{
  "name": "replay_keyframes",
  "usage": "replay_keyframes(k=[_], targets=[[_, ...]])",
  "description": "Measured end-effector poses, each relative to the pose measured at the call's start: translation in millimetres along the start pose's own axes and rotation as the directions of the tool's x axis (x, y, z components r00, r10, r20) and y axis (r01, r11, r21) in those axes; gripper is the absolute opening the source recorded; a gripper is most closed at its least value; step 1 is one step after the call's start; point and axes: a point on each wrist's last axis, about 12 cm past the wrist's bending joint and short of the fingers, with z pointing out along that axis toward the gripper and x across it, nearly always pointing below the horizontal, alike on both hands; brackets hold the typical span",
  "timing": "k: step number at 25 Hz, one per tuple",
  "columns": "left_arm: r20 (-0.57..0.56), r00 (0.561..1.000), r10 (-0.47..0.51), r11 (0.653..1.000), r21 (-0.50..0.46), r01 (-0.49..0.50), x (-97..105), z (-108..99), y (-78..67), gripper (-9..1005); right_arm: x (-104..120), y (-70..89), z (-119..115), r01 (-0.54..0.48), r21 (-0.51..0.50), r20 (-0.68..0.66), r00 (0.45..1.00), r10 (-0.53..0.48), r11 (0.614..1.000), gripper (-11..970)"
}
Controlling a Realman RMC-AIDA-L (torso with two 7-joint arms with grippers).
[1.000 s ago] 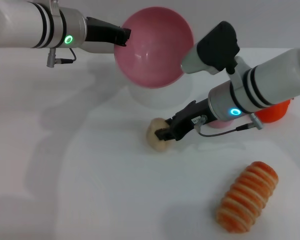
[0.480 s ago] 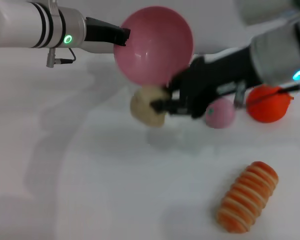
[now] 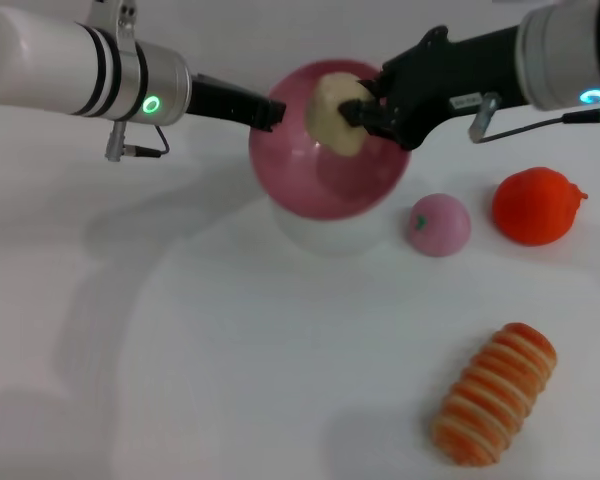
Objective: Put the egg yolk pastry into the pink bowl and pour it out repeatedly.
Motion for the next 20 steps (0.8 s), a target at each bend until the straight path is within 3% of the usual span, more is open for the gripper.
replay_keyframes(k=[8, 16, 20], targets=[[-0.021, 1.000, -0.008, 1.000, 0.016, 0.008, 4, -1, -0.7, 46, 7, -4.1, 18, 0.019, 0.069, -0.015, 1.000, -0.018, 0.997, 134], [-0.014, 1.000, -0.006, 1.000, 0.009, 0.006, 4, -1, 0.2, 46, 11, -9.4, 11, -0.009, 0.117, 0.017, 1.000, 0.007, 0.993, 374], [0.043, 0.999, 0.022, 0.999, -0.049, -0.020, 1, 1, 5.7, 45, 17, -15.5, -12, -0.078, 0.210, 0.132, 0.990, 0.051, 0.974, 569]])
